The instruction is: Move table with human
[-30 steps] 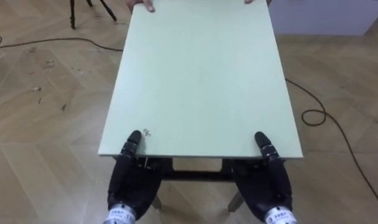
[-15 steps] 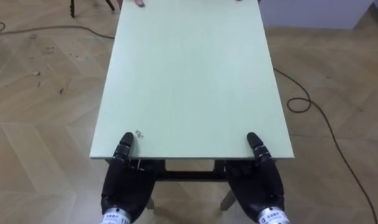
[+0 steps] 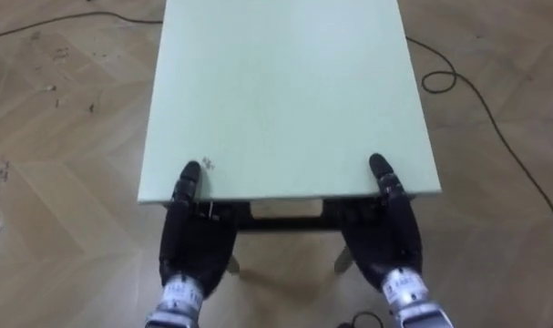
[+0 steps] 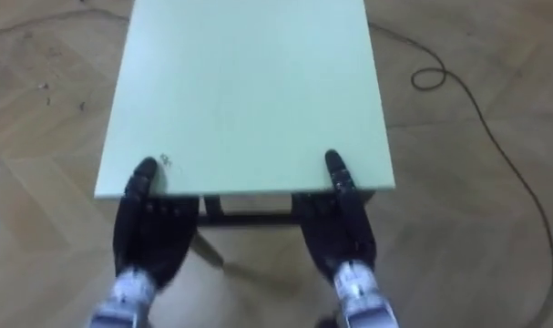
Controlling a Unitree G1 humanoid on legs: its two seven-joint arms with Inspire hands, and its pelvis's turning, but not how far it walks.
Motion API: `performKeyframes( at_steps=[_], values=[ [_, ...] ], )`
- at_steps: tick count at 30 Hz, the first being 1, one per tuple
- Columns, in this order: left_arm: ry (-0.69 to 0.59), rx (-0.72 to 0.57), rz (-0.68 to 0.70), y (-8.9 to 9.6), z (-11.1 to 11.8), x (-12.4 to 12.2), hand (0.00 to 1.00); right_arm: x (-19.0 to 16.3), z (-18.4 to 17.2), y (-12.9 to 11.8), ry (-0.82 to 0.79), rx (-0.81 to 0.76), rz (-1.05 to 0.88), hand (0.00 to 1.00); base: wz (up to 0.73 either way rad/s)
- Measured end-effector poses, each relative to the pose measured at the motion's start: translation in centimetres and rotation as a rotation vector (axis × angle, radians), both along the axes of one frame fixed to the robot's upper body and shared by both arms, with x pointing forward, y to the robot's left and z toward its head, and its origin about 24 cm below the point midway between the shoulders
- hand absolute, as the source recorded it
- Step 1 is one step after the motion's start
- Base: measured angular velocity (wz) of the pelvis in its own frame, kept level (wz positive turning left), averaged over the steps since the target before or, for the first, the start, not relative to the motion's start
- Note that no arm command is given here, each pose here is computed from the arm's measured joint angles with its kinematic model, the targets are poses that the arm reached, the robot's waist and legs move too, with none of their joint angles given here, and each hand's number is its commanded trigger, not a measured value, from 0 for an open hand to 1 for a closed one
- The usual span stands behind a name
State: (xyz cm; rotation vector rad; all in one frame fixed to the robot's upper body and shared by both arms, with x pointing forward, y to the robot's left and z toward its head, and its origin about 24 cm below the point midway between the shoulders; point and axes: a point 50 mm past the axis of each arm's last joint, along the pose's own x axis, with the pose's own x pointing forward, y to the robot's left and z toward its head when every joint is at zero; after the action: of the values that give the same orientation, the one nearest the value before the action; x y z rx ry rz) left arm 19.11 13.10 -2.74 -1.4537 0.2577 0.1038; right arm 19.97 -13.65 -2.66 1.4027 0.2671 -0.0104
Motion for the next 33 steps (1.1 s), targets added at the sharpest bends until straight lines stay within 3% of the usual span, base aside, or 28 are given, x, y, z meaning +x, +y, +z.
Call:
performKeyframes(
  at_steps=[9,15,26,33],
  values=[
    [0.058,0.004,-0.015,0.0,-1.6,-0.4,1.00,-0.8,-1.2,-0.4,0.061,-0.020,0.032,1.00,0.02],
    [0.086,0.014,-0.047,-0.1,-2.2,-1.2,1.00,-2.2,-2.0,-1.2,0.096,-0.014,-0.003,1.00,0.48],
    [0.106,0.049,0.006,1.3,-2.1,-3.8,1.00,-3.5,-2.7,0.4,0.134,0.006,0.044,1.00,-0.10],
    [0.095,0.071,0.008,1.5,-1.9,-3.9,1.00,-3.9,-2.8,0.8,0.115,0.013,0.036,1.00,0.15]
  ],
)
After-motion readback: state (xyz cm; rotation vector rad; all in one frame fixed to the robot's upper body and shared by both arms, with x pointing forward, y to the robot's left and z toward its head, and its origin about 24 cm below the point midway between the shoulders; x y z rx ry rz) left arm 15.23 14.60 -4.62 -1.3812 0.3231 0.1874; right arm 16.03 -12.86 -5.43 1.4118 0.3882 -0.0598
